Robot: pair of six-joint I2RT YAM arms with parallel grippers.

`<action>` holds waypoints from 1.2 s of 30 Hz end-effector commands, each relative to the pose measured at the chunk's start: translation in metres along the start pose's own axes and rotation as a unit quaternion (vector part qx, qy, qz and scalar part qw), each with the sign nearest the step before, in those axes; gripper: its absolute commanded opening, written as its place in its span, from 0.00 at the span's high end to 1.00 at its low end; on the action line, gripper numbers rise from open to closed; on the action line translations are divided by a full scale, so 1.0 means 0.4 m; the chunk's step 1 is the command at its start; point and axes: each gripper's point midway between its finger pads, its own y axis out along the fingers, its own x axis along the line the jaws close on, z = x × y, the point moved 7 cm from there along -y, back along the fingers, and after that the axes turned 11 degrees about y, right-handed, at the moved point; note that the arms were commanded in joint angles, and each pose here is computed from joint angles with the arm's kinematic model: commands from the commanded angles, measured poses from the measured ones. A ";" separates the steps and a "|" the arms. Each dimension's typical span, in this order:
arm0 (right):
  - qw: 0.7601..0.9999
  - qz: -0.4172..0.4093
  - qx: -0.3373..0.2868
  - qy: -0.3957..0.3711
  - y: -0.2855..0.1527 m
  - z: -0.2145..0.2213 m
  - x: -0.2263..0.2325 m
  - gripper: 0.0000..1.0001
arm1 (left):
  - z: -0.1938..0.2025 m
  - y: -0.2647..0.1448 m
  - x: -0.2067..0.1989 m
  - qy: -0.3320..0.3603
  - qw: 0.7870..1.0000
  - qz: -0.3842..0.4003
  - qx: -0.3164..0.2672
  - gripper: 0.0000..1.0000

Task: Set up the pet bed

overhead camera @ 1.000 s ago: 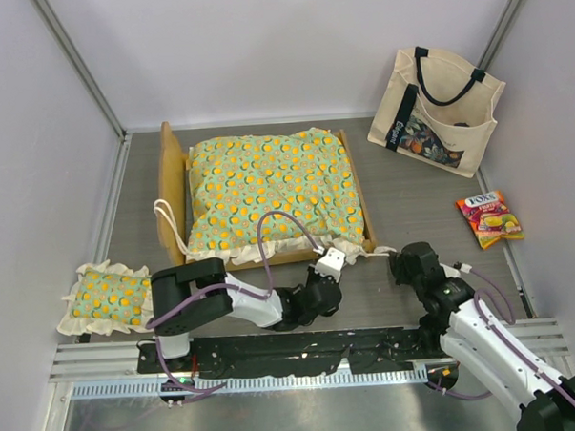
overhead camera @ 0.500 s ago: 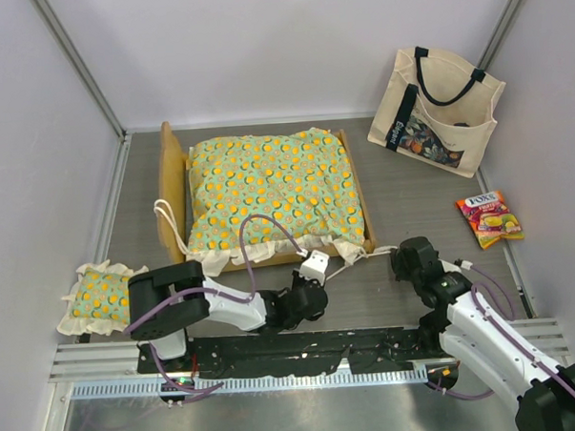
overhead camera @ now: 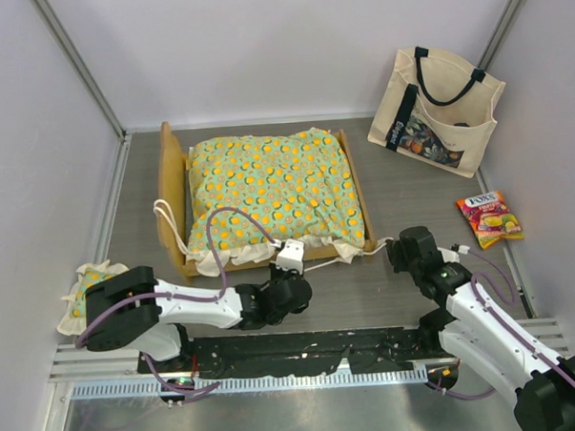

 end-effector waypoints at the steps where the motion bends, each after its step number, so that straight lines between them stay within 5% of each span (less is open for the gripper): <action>1: 0.997 -0.070 -0.041 0.014 -0.018 -0.012 0.084 0.99 | 0.022 -0.001 0.089 0.018 0.997 -0.070 0.010 1.00; 5: 0.998 -0.059 -0.032 0.003 -0.015 -0.002 0.082 0.95 | 0.008 0.002 0.080 0.038 0.998 -0.055 0.011 1.00; 7: 0.998 -0.061 -0.021 -0.021 -0.018 0.001 0.076 0.68 | -0.002 0.002 0.060 0.043 0.998 -0.032 0.015 0.97; 8: 0.997 -0.062 -0.019 -0.034 -0.020 0.001 0.072 0.44 | -0.003 0.004 0.055 0.047 0.998 -0.028 0.019 0.82; 12: 0.984 -0.111 -0.032 -0.134 -0.065 -0.018 0.093 0.25 | -0.021 -0.016 0.053 0.046 0.998 -0.016 0.032 0.54; 19: 0.904 -0.229 -0.039 -0.358 -0.169 -0.010 0.198 0.19 | -0.118 -0.106 0.077 0.015 0.999 0.023 0.021 0.19; 22: 0.866 -0.191 0.040 -0.460 -0.148 0.071 0.232 0.19 | -0.214 -0.167 0.106 0.015 1.000 0.026 0.007 0.00; 27: 0.795 -0.083 0.122 -0.588 -0.023 0.168 0.257 0.22 | -0.348 -0.211 0.211 0.007 1.000 0.018 0.018 0.00; 36: 0.775 -0.030 0.060 -0.628 0.064 0.161 0.278 0.35 | -0.432 -0.238 0.351 -0.042 0.999 0.013 -0.006 0.00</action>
